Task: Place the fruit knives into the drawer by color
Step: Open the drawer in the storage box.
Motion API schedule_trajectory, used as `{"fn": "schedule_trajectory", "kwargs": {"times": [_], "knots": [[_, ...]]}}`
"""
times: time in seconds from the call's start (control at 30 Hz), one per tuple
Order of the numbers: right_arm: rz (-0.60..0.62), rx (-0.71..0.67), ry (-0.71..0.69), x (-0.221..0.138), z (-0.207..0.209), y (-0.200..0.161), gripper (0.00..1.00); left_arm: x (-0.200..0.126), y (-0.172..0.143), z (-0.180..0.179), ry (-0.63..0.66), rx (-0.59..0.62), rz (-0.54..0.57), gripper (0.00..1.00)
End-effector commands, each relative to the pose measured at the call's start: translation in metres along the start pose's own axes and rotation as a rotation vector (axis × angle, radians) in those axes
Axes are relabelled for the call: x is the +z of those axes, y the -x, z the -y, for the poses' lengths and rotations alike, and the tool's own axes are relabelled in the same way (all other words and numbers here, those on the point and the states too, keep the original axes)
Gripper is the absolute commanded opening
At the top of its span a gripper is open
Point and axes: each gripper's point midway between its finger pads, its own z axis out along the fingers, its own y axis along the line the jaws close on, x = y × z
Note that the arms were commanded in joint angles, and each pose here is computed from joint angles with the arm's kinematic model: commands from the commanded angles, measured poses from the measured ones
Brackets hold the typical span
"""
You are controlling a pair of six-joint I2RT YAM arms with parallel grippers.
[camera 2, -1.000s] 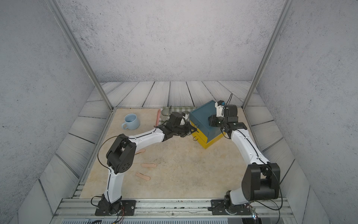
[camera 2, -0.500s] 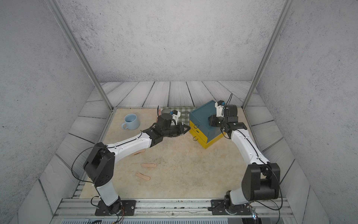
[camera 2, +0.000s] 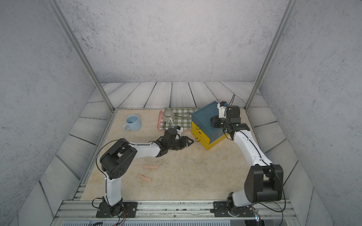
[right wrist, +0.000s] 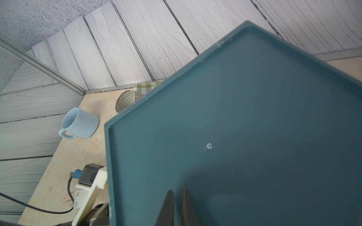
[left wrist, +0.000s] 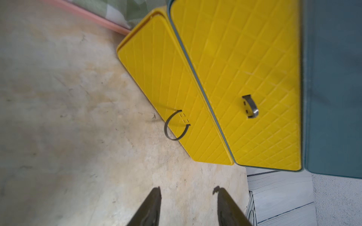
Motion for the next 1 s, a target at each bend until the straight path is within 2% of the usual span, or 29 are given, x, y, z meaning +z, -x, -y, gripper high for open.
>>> {"fn": "schedule_trajectory", "kwargs": {"times": [0.0,0.47,0.97], "knots": [[-0.629,0.207,-0.242,0.000,0.057,-0.178,0.12,0.013,0.004,0.010,-0.062,-0.016,0.009,0.50],[-0.640,0.213,-0.236,0.004,0.058,-0.182,0.12,0.045,0.003,-0.007,-0.060,-0.058,-0.015,0.49],[-0.651,0.216,-0.239,0.005,0.059,-0.185,0.12,0.066,0.005,-0.015,-0.075,-0.082,-0.018,0.36]]}}
